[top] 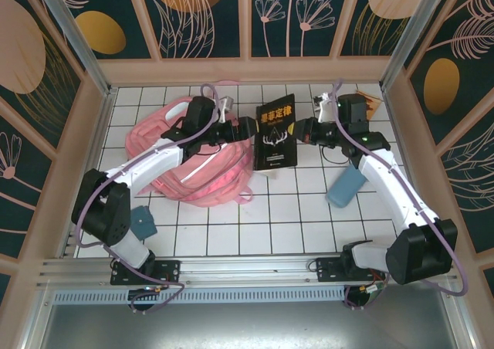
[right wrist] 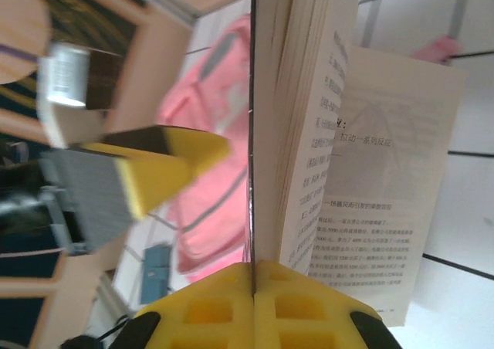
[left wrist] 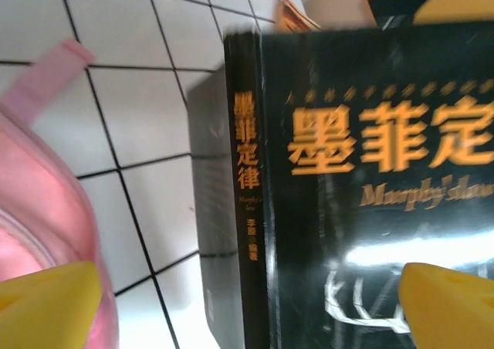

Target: Pack books, pencil case, and school supplies into a backpack

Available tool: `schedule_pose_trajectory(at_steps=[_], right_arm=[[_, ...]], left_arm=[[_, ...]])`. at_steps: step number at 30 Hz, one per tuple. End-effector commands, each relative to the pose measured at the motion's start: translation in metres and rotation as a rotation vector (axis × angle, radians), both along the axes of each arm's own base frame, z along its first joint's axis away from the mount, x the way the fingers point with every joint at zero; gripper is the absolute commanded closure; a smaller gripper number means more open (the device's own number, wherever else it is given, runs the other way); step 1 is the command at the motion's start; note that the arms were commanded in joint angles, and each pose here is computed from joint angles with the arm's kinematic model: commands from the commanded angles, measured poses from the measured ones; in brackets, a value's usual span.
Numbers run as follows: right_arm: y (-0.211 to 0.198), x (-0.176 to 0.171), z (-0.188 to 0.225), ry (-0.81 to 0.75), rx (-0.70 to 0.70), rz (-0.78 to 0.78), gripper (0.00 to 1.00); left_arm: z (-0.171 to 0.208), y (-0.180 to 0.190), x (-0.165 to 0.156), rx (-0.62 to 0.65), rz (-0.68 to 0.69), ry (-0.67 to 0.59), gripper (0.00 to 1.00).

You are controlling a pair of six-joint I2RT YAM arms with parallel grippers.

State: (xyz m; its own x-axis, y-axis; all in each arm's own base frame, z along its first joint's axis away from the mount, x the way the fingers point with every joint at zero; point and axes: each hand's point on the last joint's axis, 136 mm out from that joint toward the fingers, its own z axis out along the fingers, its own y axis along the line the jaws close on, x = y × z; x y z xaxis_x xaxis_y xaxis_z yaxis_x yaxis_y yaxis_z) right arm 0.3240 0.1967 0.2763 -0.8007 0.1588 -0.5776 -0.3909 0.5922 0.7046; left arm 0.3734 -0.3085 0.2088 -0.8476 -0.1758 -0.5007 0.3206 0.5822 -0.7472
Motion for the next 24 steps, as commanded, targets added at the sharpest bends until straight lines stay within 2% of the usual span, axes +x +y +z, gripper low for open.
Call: schedule_pose_trajectory(at_steps=[1, 5, 11, 13, 15, 20, 24], right_arm=[[0.022, -0.012, 0.062, -0.154, 0.157, 0.170, 1.00], [0.028, -0.014, 0.062, -0.137, 0.196, 0.221, 1.00], [0.031, -0.014, 0.063, -0.135, 0.207, 0.242, 1.00], [0.031, -0.013, 0.061, -0.132, 0.203, 0.239, 1.00], [0.029, -0.008, 0.056, -0.123, 0.190, 0.223, 1.00], [0.023, 0.003, 0.044, -0.099, 0.157, 0.176, 1.00], [0.017, 0.011, 0.034, -0.076, 0.138, 0.145, 1.00]], left_arm=[[0.039, -0.013, -0.018, -0.197, -0.130, -0.038, 0.02], [0.054, -0.022, -0.026, -0.333, -0.193, -0.049, 0.02], [0.077, -0.023, -0.038, -0.434, -0.255, -0.117, 0.02], [0.085, -0.023, -0.042, -0.450, -0.270, -0.132, 0.06], [0.089, -0.022, -0.043, -0.450, -0.272, -0.143, 0.13], [0.092, -0.020, -0.043, -0.449, -0.262, -0.145, 0.49], [0.092, -0.019, -0.042, -0.447, -0.246, -0.140, 0.62]])
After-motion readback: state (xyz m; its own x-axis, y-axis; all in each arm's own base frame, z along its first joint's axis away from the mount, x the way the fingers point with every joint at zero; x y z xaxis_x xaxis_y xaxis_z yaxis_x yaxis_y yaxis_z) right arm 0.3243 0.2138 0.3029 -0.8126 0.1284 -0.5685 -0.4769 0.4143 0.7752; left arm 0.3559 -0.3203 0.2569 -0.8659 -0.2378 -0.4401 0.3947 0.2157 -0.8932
